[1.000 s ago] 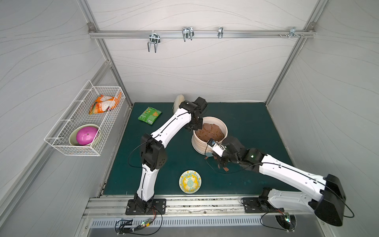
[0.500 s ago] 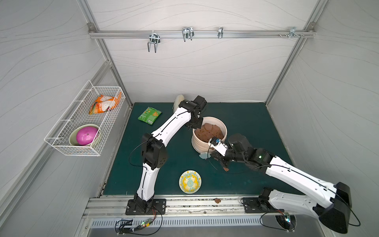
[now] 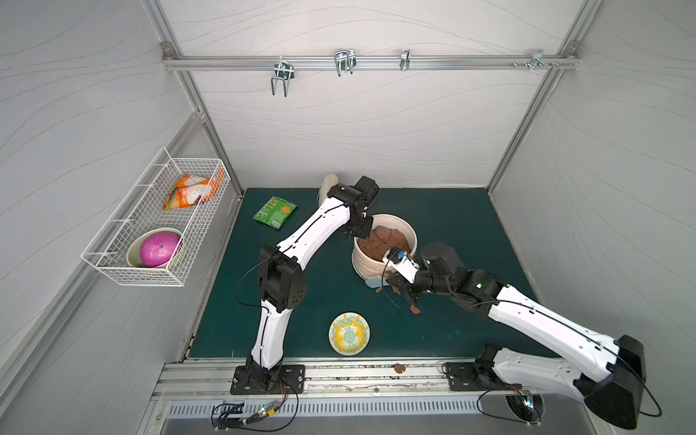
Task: Scrub the dried mud off the ceramic pot
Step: Rotate the pot on the tray.
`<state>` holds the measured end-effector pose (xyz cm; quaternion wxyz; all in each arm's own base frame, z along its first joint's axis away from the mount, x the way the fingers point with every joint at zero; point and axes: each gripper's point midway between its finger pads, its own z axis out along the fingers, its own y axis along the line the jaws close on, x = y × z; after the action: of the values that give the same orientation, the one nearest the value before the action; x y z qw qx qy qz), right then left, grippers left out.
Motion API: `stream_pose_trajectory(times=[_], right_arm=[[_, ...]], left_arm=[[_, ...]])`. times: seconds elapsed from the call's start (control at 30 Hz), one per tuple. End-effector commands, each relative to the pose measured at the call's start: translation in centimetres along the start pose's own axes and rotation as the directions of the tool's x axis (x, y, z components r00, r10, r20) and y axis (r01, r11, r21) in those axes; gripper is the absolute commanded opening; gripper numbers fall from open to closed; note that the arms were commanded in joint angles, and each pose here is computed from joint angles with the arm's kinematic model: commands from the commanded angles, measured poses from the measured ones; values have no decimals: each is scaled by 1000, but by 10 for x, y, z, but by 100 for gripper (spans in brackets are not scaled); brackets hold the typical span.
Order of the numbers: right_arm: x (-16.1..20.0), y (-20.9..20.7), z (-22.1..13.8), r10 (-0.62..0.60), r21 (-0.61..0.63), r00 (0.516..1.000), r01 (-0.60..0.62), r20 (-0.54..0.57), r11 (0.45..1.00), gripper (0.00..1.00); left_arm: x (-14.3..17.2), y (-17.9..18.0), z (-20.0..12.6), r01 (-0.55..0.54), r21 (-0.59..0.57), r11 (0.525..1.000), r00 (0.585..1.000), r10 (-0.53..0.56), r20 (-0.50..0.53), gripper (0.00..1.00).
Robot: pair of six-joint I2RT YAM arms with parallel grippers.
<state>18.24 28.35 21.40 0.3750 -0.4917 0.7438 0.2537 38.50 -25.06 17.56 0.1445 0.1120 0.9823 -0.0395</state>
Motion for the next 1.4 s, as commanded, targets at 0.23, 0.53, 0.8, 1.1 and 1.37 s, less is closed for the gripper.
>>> stream_pose_trajectory(times=[0.23,0.53,0.8,1.1,1.37], right_arm=[[-11,-4,-12,6,12,996,-8,86,1000,0],[-13,-2,-24,-3,10,994,2,109,1000,0],[-5,-2,-32,2,13,995,-3,102,1000,0],[-6,-1,-37,1,6,994,-2,109,1000,0],[-12,-11,-22,-12,35,994,8,109,999,0]], left_arm=[[18,-15,-50,282,39,959,951,-284,124,58],[62,-13,-44,516,-183,837,855,-516,52,49],[64,-31,-19,570,-142,809,819,-574,20,42],[61,-44,3,568,-134,812,818,-575,-23,24],[61,-36,9,569,-154,807,813,-581,-37,8]])
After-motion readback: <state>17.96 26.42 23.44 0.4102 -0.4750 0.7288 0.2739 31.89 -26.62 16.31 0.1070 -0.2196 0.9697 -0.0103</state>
